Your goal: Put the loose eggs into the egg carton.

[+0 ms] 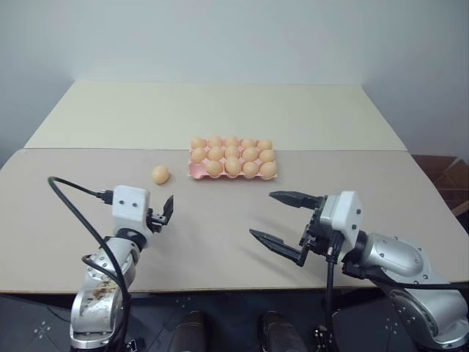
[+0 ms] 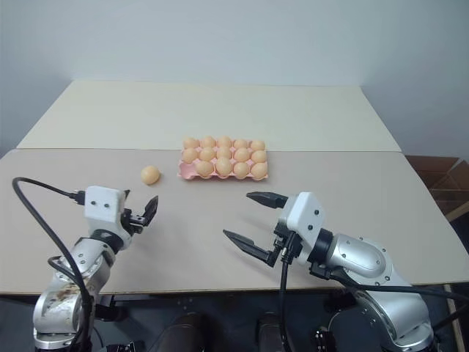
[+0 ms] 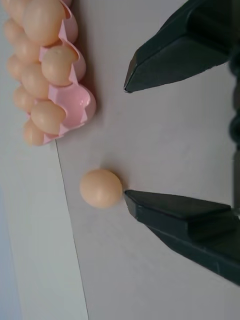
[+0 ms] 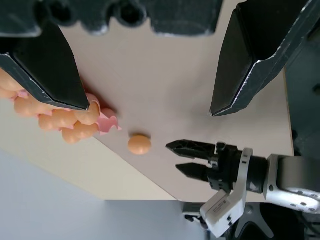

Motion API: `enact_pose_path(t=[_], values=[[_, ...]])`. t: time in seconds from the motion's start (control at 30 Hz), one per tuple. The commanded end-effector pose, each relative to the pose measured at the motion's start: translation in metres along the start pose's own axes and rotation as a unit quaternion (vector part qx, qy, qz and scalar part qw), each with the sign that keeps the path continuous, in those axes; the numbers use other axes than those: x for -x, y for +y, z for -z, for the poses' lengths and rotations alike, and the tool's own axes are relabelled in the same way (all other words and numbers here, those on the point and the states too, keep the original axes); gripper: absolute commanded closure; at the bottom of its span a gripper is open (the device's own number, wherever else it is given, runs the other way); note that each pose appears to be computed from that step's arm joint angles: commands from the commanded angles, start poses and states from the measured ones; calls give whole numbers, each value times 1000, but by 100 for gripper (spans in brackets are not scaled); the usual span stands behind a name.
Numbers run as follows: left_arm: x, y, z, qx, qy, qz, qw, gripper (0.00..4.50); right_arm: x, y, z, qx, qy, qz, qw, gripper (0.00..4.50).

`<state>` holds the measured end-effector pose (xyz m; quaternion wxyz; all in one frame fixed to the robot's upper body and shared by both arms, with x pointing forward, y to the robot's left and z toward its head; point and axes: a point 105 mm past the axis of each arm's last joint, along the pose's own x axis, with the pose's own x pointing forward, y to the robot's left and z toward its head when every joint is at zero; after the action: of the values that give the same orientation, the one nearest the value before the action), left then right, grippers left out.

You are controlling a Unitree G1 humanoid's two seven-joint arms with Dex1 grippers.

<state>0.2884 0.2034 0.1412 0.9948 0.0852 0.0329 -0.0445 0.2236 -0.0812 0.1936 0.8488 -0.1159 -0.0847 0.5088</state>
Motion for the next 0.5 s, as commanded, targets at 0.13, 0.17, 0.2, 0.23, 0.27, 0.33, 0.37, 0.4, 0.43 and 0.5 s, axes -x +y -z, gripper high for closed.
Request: enact_pose_path(t=[0.13,0.17,0.2,0.23,0.27,0.33,0.37,0.4,0.43,0.5], values=[[-13,27,-16,3,-2,-13,1000,2,-3,3,-11,34,-17,-7,999,0],[-17,30,-17,4,2,-11,1000,2,-4,2,-12,35,-17,-5,999,0],[-22,34,-17,11,16,-9,1000,2,-6,2,-11,36,-13,-2,999,0],[-25,37,-16,16,26,-7,1000,2,-7,1,-11,36,-9,0,999,0],[-30,42,-17,18,31,-9,999,2,-10,0,-10,38,-4,2,999,0],[-39,50,-18,16,44,-6,999,2,-15,-3,-8,42,6,14,999,0],[-43,52,-17,15,53,-1,998,2,-17,-4,-8,45,8,18,999,0],[-46,54,-16,13,63,9,998,2,-20,-6,-8,45,10,21,999,0],[-52,57,-14,13,74,15,997,2,-23,-6,-8,46,9,22,999,0],[-63,62,-14,33,85,26,995,2,-29,-7,-11,49,7,25,998,0]])
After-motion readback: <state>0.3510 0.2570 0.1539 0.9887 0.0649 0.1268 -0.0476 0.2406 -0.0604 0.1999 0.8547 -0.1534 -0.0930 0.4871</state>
